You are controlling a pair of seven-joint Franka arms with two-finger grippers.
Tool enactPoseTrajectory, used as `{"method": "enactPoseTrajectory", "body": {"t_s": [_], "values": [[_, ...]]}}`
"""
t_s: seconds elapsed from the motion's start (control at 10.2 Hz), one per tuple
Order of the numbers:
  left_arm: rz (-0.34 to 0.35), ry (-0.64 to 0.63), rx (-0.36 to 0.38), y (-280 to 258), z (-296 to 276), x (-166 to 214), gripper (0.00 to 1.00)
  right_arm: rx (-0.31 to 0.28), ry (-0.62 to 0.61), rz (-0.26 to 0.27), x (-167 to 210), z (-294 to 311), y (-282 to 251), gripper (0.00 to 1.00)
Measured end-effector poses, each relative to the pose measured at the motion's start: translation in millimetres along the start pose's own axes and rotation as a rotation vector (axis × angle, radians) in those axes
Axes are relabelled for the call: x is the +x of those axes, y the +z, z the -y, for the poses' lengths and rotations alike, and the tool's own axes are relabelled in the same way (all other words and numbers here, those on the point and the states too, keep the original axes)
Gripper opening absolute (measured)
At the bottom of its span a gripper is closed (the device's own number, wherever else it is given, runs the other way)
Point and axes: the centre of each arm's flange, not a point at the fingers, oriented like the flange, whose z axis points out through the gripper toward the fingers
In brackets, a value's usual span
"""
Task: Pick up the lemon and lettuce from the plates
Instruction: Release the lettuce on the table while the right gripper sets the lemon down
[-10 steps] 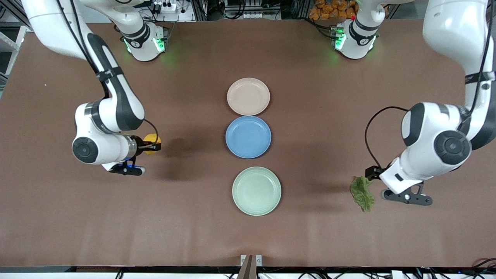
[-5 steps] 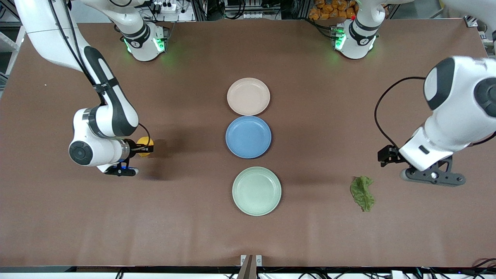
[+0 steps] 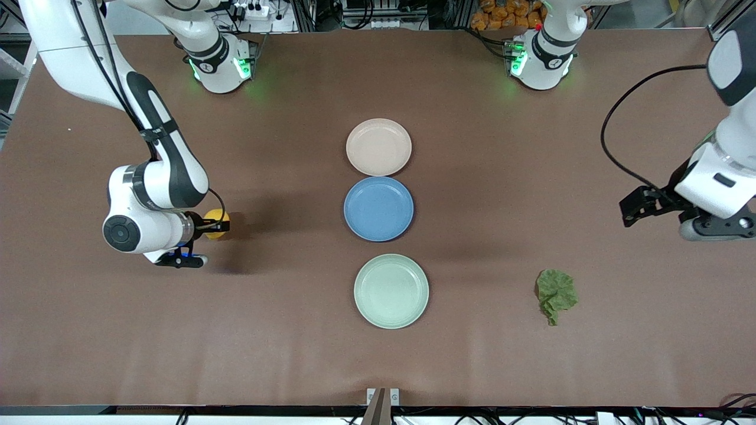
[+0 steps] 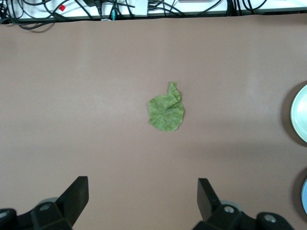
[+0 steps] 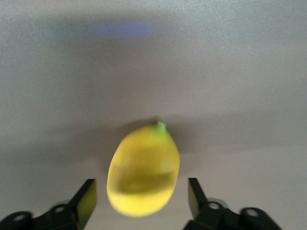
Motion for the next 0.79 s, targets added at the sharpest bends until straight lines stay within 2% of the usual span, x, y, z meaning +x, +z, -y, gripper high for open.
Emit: {"method": "enactPoseTrajectory", "body": {"t_s": [0.1,0.3,0.49,0.79], "values": [[0.002,-0.005,0.002,-6.0,3.5,-3.2,1.0,0.0,0.0,-0.001,0.0,0.2,-0.7,1.0],[0.015,-0.023,-0.022,-15.1,9.5,-9.2,1.0,-0.001,-0.003,0.003,-0.3,2.0,-18.6,1.0],[0.024,-0.064,-0.053,-29.4,29.5,-17.3,1.0,-0.004,-0.006,0.004,-4.3,3.7,-77.6,1.0],[0.031,-0.061,-0.054,-44.0,27.4,-28.9,1.0,0.001,-0.005,-0.074,-25.0,1.8,-183.8,1.0]]}}
